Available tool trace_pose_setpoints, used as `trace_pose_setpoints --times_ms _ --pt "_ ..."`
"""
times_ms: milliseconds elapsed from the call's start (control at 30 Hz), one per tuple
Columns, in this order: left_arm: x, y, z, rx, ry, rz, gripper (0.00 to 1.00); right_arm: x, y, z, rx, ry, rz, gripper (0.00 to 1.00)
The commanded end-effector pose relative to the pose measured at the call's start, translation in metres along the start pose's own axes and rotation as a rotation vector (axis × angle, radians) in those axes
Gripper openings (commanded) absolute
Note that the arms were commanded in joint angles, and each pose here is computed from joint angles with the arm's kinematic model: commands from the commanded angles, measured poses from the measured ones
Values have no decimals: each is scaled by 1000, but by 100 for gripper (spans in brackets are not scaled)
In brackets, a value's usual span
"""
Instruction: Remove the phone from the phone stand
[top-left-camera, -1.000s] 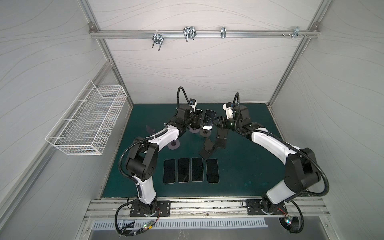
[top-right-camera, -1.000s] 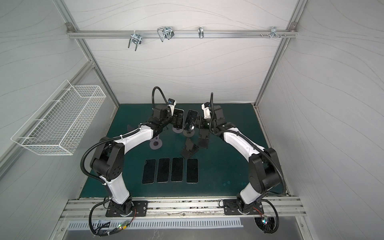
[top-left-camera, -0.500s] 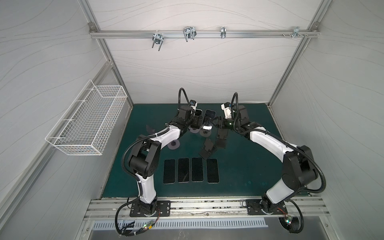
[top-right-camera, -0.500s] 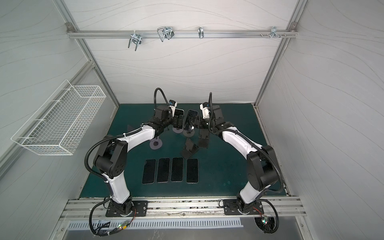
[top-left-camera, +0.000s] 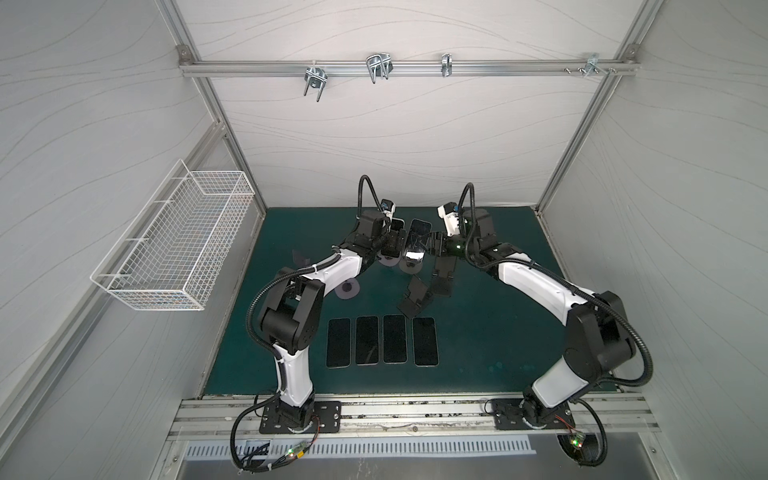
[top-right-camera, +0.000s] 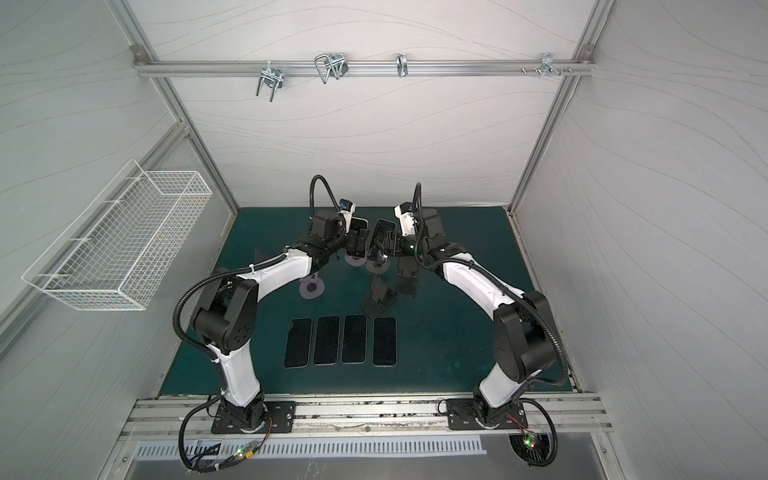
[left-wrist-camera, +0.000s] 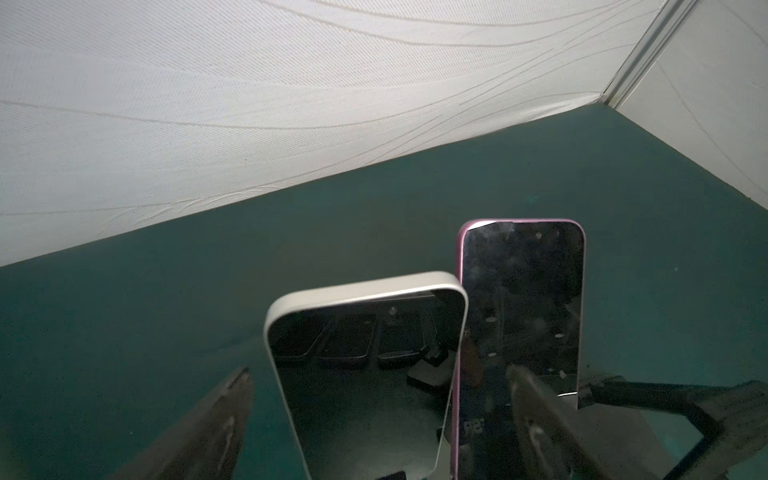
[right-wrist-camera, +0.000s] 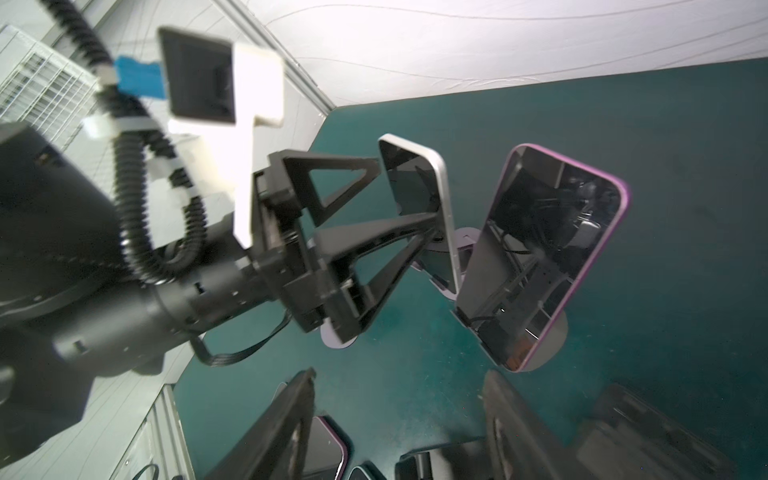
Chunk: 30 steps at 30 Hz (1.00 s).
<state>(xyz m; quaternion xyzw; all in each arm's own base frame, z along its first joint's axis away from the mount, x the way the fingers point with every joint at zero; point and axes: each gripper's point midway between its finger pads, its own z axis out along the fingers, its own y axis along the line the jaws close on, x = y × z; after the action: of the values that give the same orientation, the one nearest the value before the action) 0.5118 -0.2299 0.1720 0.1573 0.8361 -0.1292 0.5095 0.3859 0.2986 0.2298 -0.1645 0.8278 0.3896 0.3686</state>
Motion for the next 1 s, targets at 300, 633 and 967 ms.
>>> trace_pose_setpoints --times_ms 300,633,967 --pt "-28 0 7 3 -66 -14 96 -9 18 -6 -48 -33 -73 67" --pt "-29 5 9 -23 -62 -16 97 -9 17 -11 -47 -46 -67 67" --pt "-25 5 13 -25 -57 -34 96 -8 13 -13 -30 -52 -62 67"
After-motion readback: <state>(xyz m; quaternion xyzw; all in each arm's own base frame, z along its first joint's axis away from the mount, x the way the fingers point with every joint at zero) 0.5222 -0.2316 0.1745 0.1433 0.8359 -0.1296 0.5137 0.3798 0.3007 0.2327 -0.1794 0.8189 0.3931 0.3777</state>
